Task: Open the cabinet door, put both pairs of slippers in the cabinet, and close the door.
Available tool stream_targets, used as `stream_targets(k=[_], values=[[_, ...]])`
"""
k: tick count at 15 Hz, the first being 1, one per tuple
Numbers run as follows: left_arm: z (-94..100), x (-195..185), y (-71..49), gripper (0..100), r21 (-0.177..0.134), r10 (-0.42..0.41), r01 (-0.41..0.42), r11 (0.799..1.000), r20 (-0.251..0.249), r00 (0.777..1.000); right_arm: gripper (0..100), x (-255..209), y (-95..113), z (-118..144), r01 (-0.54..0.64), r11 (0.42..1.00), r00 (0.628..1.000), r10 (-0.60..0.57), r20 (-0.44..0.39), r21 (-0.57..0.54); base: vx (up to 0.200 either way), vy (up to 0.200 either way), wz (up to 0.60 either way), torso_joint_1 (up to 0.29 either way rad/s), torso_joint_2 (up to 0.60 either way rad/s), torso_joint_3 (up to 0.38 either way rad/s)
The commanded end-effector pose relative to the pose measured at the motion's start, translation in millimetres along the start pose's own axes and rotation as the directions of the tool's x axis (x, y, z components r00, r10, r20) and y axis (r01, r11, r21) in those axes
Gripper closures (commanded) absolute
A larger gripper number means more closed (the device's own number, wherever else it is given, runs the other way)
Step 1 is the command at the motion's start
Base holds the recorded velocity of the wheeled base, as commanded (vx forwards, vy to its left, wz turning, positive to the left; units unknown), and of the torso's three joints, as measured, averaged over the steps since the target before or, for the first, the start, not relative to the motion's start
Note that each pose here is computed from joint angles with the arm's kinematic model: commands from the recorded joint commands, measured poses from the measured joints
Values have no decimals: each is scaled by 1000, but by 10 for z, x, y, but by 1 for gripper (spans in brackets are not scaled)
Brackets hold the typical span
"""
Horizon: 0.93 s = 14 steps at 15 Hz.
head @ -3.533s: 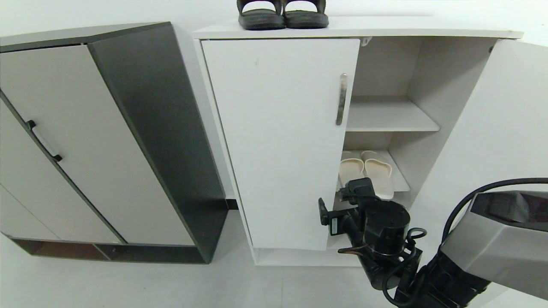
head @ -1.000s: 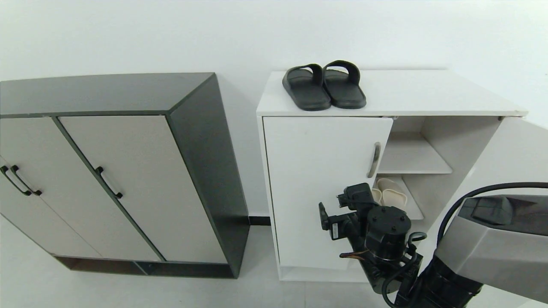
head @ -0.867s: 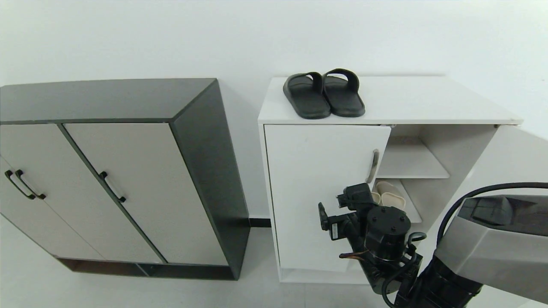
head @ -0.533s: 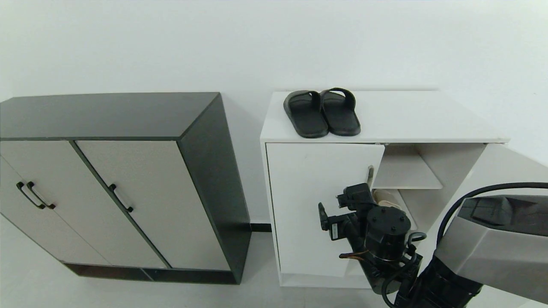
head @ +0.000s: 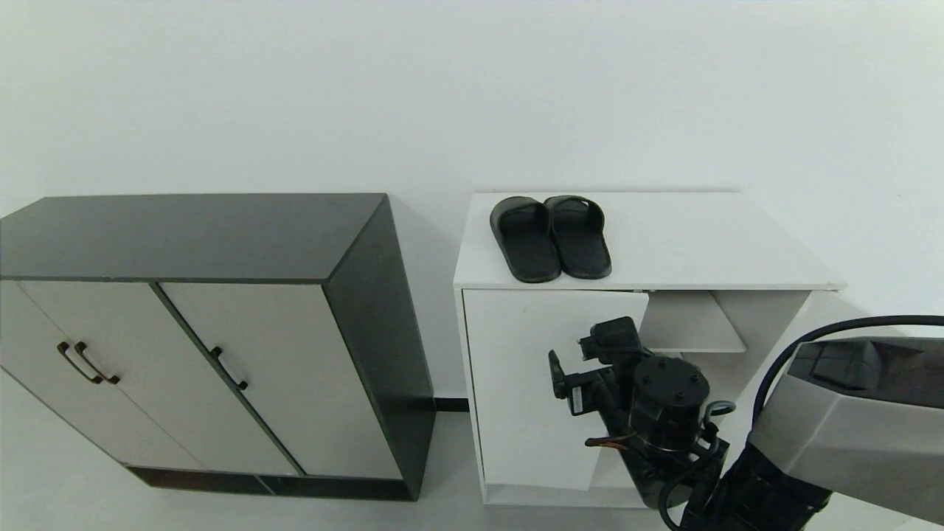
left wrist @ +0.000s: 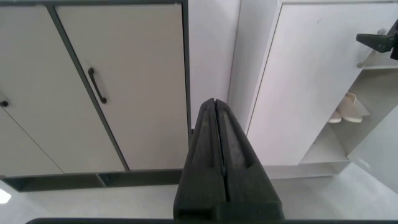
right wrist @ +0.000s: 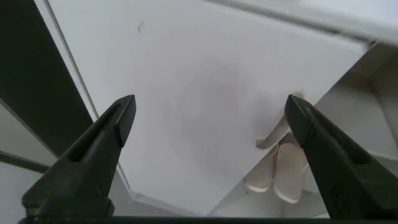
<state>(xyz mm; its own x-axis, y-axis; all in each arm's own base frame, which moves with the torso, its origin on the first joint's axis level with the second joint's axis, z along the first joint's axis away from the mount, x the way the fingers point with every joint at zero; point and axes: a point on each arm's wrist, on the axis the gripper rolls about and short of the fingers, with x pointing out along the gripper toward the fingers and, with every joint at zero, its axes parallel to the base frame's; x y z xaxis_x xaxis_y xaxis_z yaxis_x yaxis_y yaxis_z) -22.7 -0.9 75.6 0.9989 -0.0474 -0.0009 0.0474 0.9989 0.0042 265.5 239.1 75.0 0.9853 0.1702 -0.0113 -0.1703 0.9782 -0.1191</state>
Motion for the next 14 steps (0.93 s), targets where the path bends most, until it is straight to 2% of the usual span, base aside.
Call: stream_targets(k=[1,3,5,9,11,14], values=[[-2,1,0,100,0,0,0,1000,-4,1000,0,-44,-19,-47,-31,999,1000,30,-3,-35,0,0,0,159,-369,-203],[-1,1,0,100,0,0,0,1000,-2,1000,0,-58,-26,7,-34,997,999,36,18,-65,0,0,0,73,-151,-90],[-1,1,0,100,2,0,0,1000,-2,1000,0,-56,21,305,-46,996,998,49,26,-81,0,0,0,16,-33,-13],[-1,1,0,100,2,0,0,1000,-2,1000,0,180,3,793,-9,999,1000,9,25,39,0,0,0,0,0,0],[-1,1,0,100,3,0,0,1000,-2,1000,0,282,31,952,-4,997,1000,2,27,79,0,0,0,0,0,0],[-2,1,0,100,3,0,0,1000,-4,1000,0,350,-41,1093,17,996,1000,-18,13,90,0,0,0,0,0,0]])
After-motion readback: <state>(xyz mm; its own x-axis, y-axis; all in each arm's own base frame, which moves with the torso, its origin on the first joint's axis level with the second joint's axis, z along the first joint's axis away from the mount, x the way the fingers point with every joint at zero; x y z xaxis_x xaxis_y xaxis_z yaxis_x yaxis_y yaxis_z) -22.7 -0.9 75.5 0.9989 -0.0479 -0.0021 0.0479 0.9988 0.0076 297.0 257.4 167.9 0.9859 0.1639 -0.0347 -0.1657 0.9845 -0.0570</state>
